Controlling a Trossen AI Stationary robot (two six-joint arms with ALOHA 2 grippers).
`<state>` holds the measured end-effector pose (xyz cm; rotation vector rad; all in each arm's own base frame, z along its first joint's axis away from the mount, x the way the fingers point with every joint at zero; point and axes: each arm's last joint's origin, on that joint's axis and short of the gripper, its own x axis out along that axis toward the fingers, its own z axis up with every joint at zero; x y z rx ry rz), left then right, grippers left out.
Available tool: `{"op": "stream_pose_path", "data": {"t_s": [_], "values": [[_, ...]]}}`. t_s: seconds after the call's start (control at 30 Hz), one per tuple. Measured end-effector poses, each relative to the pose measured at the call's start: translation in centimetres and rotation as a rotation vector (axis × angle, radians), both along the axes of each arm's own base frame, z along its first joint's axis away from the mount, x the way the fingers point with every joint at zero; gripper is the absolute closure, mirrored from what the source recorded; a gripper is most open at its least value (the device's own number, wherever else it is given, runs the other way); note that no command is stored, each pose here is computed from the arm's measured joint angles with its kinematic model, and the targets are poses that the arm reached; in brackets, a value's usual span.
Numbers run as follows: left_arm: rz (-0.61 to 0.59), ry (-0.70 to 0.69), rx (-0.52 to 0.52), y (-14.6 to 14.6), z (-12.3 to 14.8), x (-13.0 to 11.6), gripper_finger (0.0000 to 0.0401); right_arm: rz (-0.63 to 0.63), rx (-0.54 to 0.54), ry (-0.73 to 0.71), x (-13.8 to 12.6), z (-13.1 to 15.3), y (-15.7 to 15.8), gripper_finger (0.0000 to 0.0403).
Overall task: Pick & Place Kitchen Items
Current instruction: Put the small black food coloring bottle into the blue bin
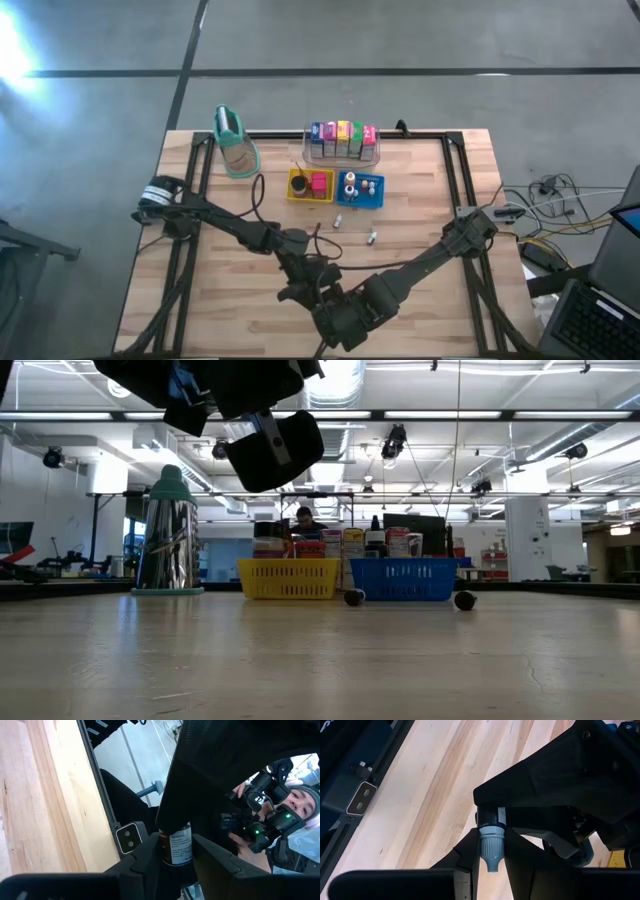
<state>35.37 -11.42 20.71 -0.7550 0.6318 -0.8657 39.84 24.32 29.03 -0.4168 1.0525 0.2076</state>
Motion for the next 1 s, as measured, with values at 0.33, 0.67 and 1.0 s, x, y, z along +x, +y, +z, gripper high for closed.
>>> {"op": "stream_pose_path", "data": {"t_s": [0.33,0.67,1.0], "values": [[0.014,-0.003,0.007,0.03,-0.03,0.03,0.0214,-0.002,0.001,0.001,-0.01,-0.01,-0.01,0.0339],[0.02,0.021,-0.007,0.01,-0.03,0.03,0.0227,-0.011,-0.007,0.025,-0.19,-0.1,-0.19,0.0339],[0.043,0.03,-0.012,0.04,0.01,0.1,0.0269,-0.015,-0.004,0.022,-0.13,-0.07,-0.25,0.0339]]}}
